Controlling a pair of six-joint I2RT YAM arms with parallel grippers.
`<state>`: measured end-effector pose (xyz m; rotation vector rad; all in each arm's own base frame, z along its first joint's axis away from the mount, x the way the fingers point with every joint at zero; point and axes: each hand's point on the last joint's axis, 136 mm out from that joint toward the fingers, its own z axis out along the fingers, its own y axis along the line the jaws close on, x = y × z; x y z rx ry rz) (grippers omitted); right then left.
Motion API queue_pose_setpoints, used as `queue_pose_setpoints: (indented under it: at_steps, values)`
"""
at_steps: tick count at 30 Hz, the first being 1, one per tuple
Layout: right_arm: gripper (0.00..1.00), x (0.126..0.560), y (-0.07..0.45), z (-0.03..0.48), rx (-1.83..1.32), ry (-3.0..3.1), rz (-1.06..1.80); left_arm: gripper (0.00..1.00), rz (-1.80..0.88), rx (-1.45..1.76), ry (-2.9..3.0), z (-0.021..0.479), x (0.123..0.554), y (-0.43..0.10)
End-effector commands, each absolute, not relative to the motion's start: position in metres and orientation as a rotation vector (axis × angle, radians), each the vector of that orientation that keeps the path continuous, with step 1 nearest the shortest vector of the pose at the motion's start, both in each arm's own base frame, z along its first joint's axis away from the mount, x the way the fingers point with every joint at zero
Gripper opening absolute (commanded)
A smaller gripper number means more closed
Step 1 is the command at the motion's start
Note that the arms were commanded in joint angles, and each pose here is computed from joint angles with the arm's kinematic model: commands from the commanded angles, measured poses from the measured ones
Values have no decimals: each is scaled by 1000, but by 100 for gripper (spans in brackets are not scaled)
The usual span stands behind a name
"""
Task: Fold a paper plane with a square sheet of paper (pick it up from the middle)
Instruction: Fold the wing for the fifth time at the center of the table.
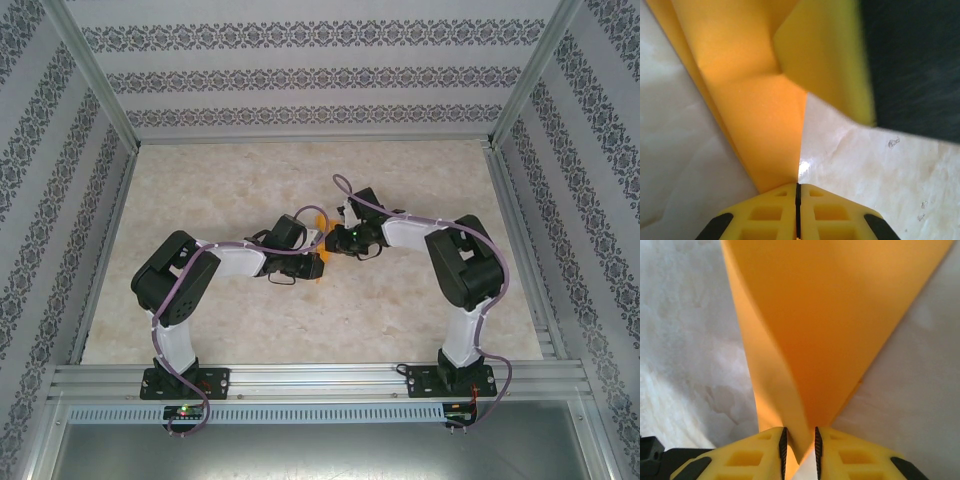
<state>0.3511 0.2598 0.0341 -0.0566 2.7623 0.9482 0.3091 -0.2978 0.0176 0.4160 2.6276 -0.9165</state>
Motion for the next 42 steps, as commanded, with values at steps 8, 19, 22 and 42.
queue_pose_setpoints:
  at_steps: [8, 19, 22, 42]
  values:
    - [20, 335, 227, 79, 29, 2667, 1009, 10, -675, 388, 2813, -50, 285, -256]
    - [5, 350, 286, 68, 99, 2568, 1388, 10, -723, 406, 2801, -44, 284, -262]
    - [5, 354, 288, 52, 116, 2602, 1367, 10, -730, 403, 2800, -43, 283, -262]
    - [3, 345, 264, -28, 93, 2859, 1004, 15, -1096, 322, 2606, 33, 314, -302]
